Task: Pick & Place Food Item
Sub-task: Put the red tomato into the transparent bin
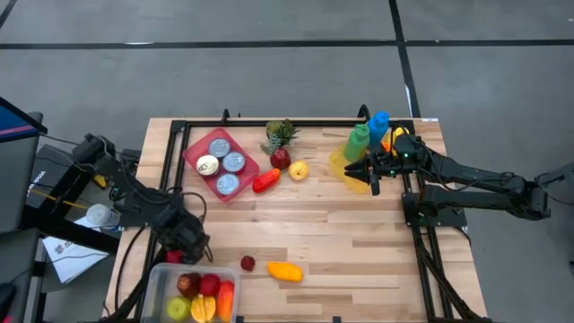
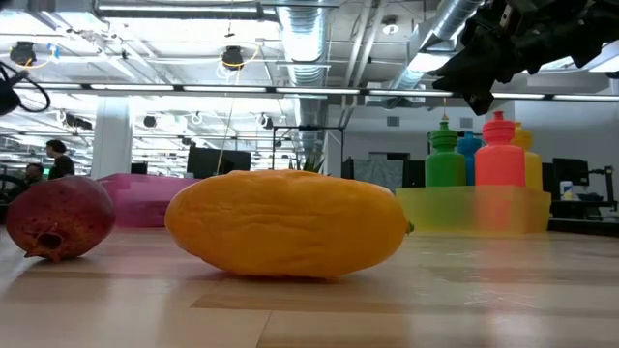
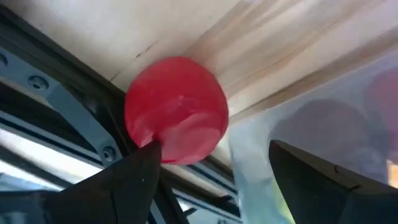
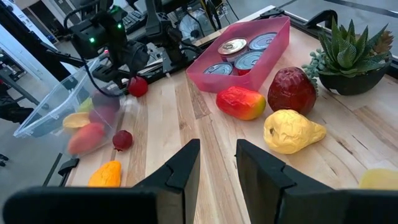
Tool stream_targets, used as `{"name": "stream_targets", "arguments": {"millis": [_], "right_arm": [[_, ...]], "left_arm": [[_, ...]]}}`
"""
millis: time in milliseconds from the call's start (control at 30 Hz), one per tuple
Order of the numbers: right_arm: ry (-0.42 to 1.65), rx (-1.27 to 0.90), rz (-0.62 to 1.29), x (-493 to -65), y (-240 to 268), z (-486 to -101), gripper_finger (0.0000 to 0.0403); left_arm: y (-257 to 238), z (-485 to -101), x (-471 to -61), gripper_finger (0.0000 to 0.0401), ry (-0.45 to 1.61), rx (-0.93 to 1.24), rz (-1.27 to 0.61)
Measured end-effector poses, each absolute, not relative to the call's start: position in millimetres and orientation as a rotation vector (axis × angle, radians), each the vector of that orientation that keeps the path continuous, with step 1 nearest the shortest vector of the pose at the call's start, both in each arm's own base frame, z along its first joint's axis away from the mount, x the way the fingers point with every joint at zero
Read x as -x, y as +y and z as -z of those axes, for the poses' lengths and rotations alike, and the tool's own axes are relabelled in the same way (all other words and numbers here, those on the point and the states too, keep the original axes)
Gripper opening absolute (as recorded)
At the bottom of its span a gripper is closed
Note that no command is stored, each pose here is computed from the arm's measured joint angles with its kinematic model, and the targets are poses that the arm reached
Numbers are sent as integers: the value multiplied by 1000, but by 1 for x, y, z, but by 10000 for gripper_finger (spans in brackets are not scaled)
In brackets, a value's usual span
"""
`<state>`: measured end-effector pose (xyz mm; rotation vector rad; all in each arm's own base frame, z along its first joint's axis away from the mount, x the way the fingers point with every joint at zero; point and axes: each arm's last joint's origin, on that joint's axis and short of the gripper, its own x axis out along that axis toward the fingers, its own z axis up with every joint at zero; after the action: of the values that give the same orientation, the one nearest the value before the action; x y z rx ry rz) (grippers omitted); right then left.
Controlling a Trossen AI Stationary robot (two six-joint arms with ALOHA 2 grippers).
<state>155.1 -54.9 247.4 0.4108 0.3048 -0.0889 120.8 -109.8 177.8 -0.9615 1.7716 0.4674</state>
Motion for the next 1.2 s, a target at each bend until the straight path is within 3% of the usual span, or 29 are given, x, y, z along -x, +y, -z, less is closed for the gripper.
{"name": "stream_targets", "arguments": {"millis": [667, 1033, 1200], "right_arm": [[302, -410, 89, -155, -55, -248, 98], [302, -410, 89, -155, -55, -248, 98], [302, -410, 89, -155, -55, -248, 98]], "left_arm": [[-104, -166, -119, 277, 1836, 849, -618], [-94, -153, -118, 174, 1861, 925, -659], [-89, -153, -122, 163, 1845, 966, -683]]}}
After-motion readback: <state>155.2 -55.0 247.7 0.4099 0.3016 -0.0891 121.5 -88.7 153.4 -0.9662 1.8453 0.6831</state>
